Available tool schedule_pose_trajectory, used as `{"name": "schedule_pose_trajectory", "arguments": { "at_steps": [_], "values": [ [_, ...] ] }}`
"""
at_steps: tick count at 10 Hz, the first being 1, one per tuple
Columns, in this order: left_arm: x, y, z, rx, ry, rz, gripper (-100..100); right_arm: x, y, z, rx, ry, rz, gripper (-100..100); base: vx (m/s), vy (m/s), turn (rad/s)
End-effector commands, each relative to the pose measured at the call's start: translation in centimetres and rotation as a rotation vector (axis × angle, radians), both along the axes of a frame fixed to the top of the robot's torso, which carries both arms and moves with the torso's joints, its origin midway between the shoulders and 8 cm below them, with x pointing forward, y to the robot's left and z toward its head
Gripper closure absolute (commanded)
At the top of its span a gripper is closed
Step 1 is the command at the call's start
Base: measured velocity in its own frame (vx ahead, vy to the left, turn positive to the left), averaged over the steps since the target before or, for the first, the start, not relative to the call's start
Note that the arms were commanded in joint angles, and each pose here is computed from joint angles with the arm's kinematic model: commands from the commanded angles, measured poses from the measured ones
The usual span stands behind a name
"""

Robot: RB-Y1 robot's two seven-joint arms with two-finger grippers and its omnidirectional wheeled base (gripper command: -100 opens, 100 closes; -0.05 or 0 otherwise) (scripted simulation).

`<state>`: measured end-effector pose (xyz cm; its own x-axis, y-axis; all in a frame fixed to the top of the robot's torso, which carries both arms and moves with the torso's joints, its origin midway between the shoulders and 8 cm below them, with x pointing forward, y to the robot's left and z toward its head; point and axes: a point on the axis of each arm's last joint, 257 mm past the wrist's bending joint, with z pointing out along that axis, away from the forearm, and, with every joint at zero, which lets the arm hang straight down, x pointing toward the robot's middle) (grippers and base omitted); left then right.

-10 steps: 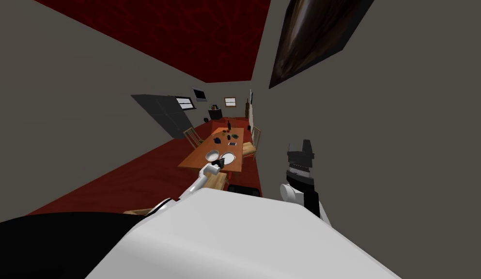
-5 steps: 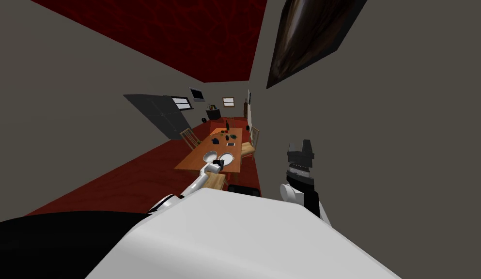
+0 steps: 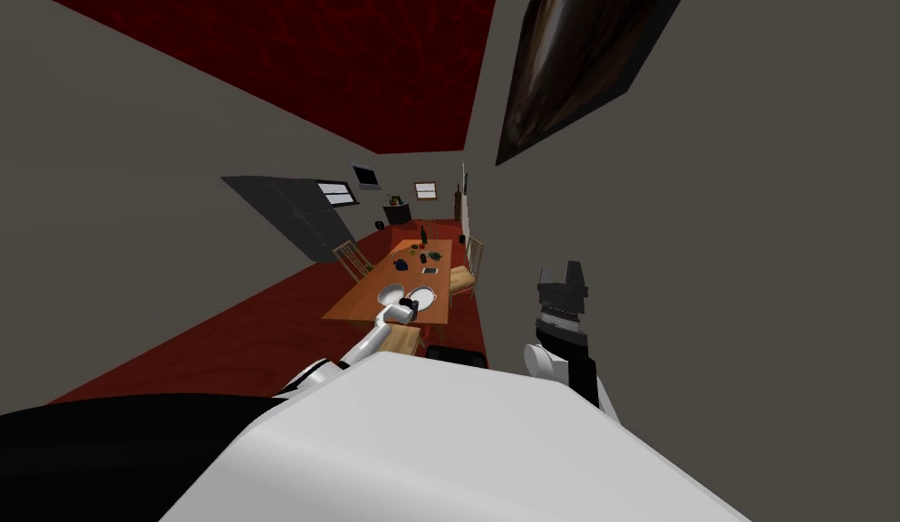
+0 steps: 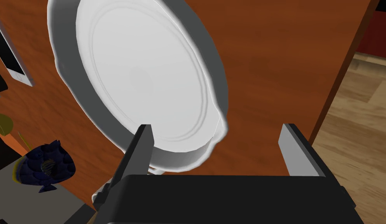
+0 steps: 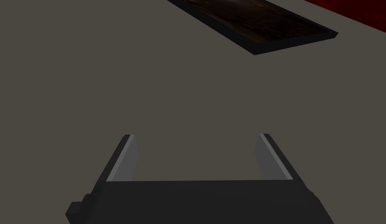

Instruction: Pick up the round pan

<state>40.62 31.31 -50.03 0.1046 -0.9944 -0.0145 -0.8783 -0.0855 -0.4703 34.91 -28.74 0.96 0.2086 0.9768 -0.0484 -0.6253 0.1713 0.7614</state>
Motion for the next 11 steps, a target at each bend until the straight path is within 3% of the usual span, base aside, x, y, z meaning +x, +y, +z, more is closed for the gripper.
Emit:
{"name": "schedule_pose_trajectory", "arguments": {
  "at_steps": [1,7,8,11],
  "values": [
    [0.0,0.5,-0.4,0.0,-0.001,0.011,-100,0.0,0.0,0.0,0.0,0.0,0.0,0,-0.001,0.001,-0.085],
    [0.0,1.6,-1.8,0.0,0.001,0.045,-100,0.0,0.0,0.0,0.0,0.0,0.0,0,-0.004,0.006,-0.068],
    [0.1,1.7,-1.8,0.0,-0.001,0.045,100,0.0,0.0,0.0,0.0,0.0,0.0,0,0.0,0.0,0.0],
    [0.0,1.7,-1.8,0.0,0.0,0.044,100,0.0,0.0,0.0,0.0,0.0,0.0,0,0.0,0.0,0.0]
  ]
}}
